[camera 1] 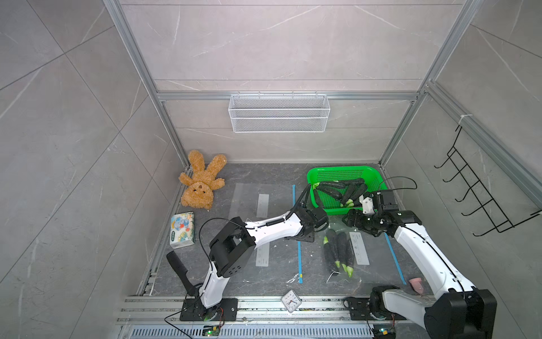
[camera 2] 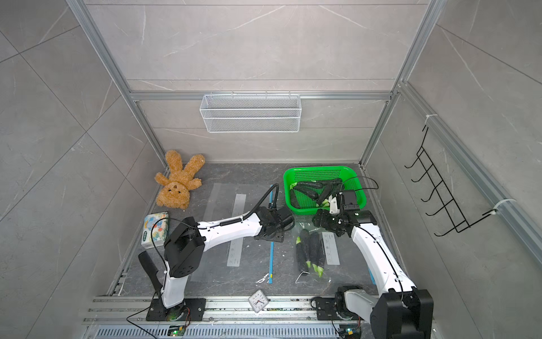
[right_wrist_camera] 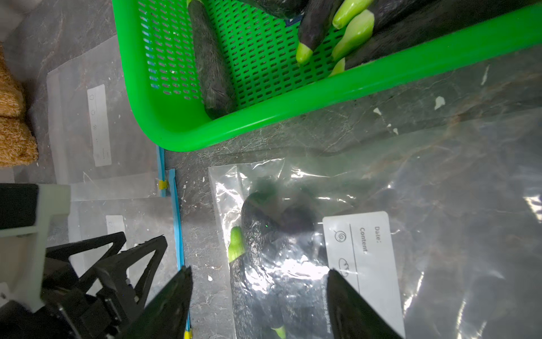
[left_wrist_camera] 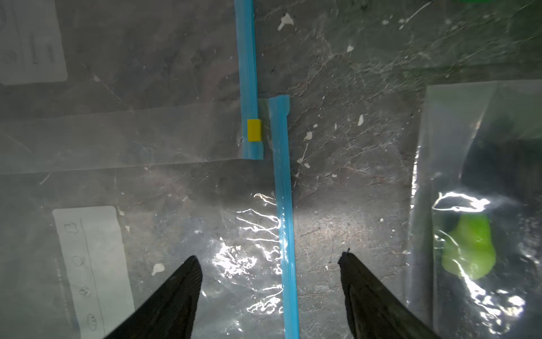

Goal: Place the eggplant in a zip-top bag and seal the zipper
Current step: Open the zipper food storage bag.

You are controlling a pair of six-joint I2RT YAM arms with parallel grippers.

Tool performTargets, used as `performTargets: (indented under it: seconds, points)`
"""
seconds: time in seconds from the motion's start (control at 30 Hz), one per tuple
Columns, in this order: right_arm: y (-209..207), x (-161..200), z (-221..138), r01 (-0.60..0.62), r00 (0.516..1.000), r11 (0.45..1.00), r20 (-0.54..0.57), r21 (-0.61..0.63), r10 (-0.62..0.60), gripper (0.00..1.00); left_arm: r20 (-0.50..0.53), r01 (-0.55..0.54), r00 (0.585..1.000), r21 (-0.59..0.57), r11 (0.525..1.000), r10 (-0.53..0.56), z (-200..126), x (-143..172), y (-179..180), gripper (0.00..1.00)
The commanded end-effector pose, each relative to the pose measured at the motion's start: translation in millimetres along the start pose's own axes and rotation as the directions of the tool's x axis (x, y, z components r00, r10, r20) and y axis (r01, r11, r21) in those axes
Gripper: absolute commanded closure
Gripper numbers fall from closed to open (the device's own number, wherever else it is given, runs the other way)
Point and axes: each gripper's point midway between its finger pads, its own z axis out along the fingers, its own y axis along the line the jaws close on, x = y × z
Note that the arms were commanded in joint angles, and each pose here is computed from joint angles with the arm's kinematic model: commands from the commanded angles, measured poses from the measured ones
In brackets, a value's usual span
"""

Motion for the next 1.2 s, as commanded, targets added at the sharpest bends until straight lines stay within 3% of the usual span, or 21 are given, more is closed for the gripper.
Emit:
performTargets:
  seconds: [0.0, 0.4, 0.97, 1.17]
  points:
    - [4.0, 3.5, 3.0, 0.019, 1.0, 0.999, 0.009, -0.041, -0.019, 0.27, -0.014, 0.029, 0.999, -0.065, 0.997, -0.03, -0.4, 9.5, 8.6, 0.3]
    - [-0.1, 11.9, 12.6, 0.032, 0.999, 0.998, -0.015, -0.051, -0.033, 0.27, -0.075, -0.003, 0.997, -0.077, 0.997, -0.003, 17.5, 46.3, 5.2, 0.39]
    - [-3.2, 4.3, 14.1, 0.065, 0.998, 0.997, -0.005, -0.029, -0.065, 0.28, -0.082, -0.016, 0.997, -0.057, 0.998, 0.011, 33.2, 61.7, 2.2, 0.54]
    - [-3.1, -0.9, 15.1, 0.066, 0.998, 0.997, 0.0, -0.026, -0.066, 0.29, -0.064, -0.005, 0.998, -0.062, 0.998, 0.001, 30.6, 61.6, 5.7, 0.8]
